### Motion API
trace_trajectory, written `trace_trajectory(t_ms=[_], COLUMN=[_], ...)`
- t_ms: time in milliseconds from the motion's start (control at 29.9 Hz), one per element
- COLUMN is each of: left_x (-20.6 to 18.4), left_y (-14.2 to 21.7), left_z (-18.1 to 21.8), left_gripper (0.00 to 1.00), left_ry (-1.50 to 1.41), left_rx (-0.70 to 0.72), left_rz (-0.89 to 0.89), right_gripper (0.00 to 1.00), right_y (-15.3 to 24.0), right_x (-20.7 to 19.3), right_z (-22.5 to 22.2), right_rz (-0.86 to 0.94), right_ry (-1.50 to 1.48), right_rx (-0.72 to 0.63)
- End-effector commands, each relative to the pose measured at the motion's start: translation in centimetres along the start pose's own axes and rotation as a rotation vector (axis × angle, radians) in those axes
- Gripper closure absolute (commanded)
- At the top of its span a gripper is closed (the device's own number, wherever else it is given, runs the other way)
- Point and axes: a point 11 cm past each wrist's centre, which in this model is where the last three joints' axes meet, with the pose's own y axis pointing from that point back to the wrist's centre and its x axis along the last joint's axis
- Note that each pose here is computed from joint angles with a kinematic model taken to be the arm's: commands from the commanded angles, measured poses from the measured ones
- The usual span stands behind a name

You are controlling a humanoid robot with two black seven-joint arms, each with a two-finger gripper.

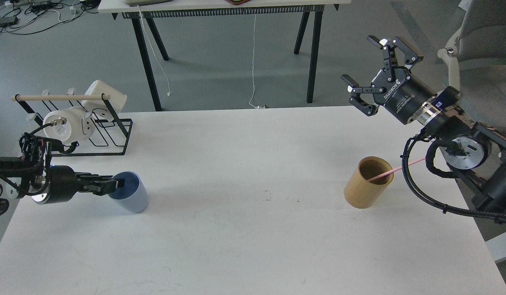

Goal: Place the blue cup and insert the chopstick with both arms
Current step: 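Lift the blue cup and carry it toward the table center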

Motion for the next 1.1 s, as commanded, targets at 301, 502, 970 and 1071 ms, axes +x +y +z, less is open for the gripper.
trace_trajectory(t_ms=[301, 502, 970, 1071], left_x=[-0.4, 1.0, 10.1, 11.5], left_y=[-0.3, 0.3, -2.6, -5.0], left_z=[0.5, 1.7, 11.4, 13.0], left_gripper=[1.0, 1.0, 1.0, 1.0], left_ry=[0.047, 0.061, -0.018, -0.086], left_rx=[-0.031, -0.079, -0.338, -0.326], left_rz=[0.051, 0.119, 0.268, 0.218], right_gripper=[0.04, 0.04, 0.04, 0.04], right_y=[0.0, 0.1, 2.1, 2.7], right_x=[-0.3, -0.1, 2.5, 3.2], right_z=[0.0, -0.1, -5.1, -6.0], right_rz=[-0.009, -0.006, 0.069, 0.091], right_ry=[0.0, 0.002, 0.06, 0.074], right_rx=[-0.001, -0.002, 0.08, 0.093])
